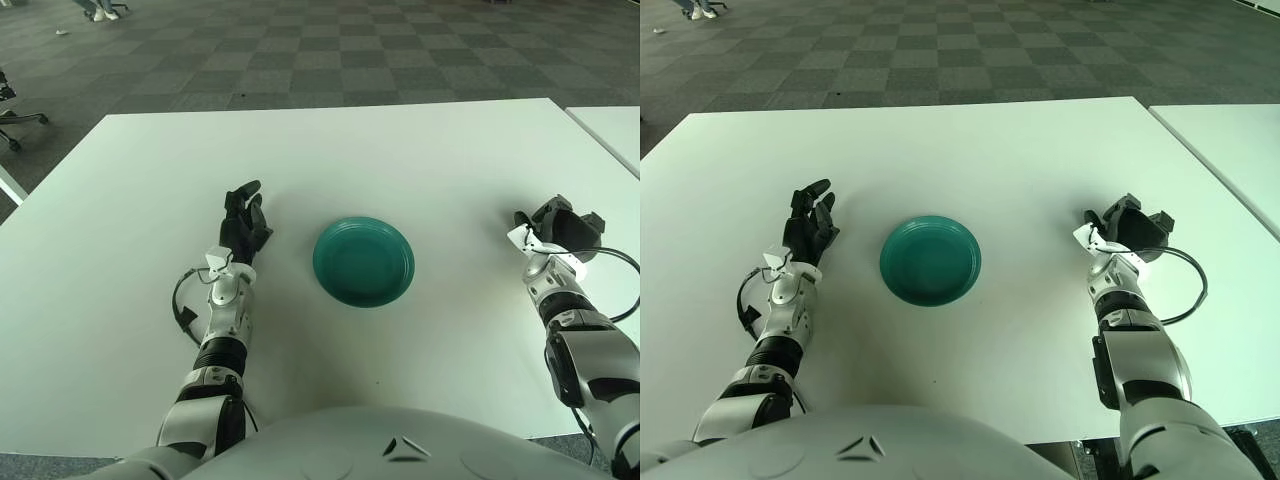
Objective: Put the charger into the plate.
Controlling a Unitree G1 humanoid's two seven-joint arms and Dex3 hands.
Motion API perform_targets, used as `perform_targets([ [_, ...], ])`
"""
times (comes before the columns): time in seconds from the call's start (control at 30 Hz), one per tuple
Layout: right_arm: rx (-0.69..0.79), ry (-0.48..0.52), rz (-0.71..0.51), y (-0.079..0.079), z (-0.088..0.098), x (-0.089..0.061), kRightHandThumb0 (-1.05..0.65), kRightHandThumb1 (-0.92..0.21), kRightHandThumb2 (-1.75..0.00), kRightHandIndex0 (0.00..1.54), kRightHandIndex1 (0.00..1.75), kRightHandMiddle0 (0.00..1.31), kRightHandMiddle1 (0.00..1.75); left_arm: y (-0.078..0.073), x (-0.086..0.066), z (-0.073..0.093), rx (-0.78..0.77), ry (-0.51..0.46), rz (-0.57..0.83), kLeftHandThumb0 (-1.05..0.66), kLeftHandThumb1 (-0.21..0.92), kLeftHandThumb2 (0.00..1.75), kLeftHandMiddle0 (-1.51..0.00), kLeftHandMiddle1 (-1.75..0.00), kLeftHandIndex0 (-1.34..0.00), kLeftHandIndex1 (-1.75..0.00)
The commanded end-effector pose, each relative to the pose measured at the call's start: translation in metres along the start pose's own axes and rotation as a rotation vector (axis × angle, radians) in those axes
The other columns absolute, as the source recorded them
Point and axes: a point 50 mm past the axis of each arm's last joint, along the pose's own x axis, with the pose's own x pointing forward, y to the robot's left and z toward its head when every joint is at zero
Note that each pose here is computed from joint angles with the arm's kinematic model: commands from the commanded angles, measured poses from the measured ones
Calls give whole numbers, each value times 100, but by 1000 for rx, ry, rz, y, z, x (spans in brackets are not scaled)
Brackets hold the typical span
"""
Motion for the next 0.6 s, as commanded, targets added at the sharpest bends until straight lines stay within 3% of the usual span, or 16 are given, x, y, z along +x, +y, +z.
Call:
perform_targets([
  [0.0, -147, -94, 320, 46, 4, -35, -43, -49, -110, 86, 175, 48, 175, 13, -26, -37, -9, 197, 63, -77, 92, 88, -23, -35, -3, -108],
  [0.1, -218, -207, 287, 41, 17, -30, -43, -47, -112, 88, 175, 49, 175, 14, -26, -37, -9, 196, 63, -77, 92, 88, -23, -35, -3, -108],
  [0.2, -319, -417, 214, 27, 52, -23, -44, -46, -114, 91, 175, 50, 175, 14, -26, -37, -8, 195, 63, -77, 92, 88, -23, -35, -3, -108],
  [0.3, -342, -503, 189, 20, 64, -25, -44, -45, -114, 92, 175, 51, 175, 14, -25, -37, -8, 195, 63, -77, 92, 88, -23, -35, -3, -108],
  [0.4, -337, -713, 143, -13, 88, -45, -44, -45, -115, 92, 175, 51, 175, 15, -24, -36, -8, 195, 63, -77, 92, 88, -23, -35, -3, -108],
  [0.57, -363, -807, 163, -30, 103, -55, -43, -47, -112, 90, 175, 49, 175, 15, -24, -36, -8, 194, 63, -77, 92, 88, -23, -35, -3, -108],
])
